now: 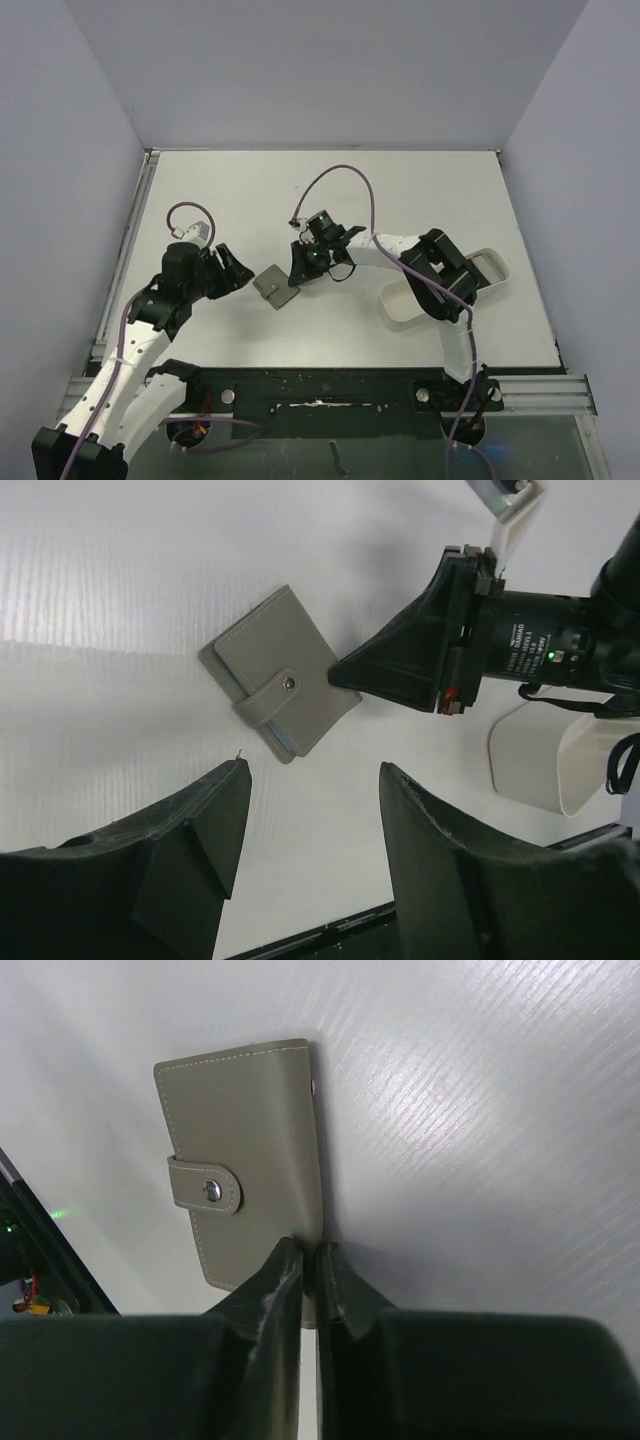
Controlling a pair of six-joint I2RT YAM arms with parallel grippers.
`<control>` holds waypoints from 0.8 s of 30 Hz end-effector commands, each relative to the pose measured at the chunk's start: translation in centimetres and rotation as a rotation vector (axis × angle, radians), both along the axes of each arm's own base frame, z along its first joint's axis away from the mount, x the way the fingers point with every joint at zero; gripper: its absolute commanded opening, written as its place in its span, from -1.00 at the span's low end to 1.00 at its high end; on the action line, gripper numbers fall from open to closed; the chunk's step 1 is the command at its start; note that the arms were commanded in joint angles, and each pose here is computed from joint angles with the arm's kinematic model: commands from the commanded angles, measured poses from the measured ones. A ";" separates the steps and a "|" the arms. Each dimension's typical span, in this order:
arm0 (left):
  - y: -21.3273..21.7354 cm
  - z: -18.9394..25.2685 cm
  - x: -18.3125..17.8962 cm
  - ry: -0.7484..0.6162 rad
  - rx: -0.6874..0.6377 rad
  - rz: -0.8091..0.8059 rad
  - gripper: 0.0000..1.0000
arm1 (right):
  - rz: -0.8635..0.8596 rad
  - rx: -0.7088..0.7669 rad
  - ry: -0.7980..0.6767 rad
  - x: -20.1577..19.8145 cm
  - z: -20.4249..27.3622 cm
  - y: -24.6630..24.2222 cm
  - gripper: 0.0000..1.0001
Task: Put the credit cards into the card holder
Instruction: Open the card holder at the center of the board.
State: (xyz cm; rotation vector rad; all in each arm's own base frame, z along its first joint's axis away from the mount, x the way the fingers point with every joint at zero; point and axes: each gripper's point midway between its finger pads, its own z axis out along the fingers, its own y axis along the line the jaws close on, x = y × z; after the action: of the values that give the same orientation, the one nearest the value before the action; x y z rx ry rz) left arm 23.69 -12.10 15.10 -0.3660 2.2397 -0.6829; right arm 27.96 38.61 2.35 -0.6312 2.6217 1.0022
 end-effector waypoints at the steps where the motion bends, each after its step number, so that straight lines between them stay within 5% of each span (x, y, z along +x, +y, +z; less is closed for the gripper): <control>1: -1.4 0.1 0.6 0.007 -0.087 -0.020 0.03 | -0.015 0.004 -0.052 -0.1 2.0 -0.4 -1.00; 24: -9.3 0.8 1.2 -0.006 -0.462 -0.329 0.08 | -0.240 0.058 -0.229 -1.7 13.8 -4.0 -1.00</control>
State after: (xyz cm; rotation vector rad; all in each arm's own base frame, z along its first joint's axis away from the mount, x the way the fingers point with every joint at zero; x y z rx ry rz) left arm 24.90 -18.84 13.28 -0.3271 2.2512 -1.1677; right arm 25.79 34.80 13.85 -0.4237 2.4375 0.9317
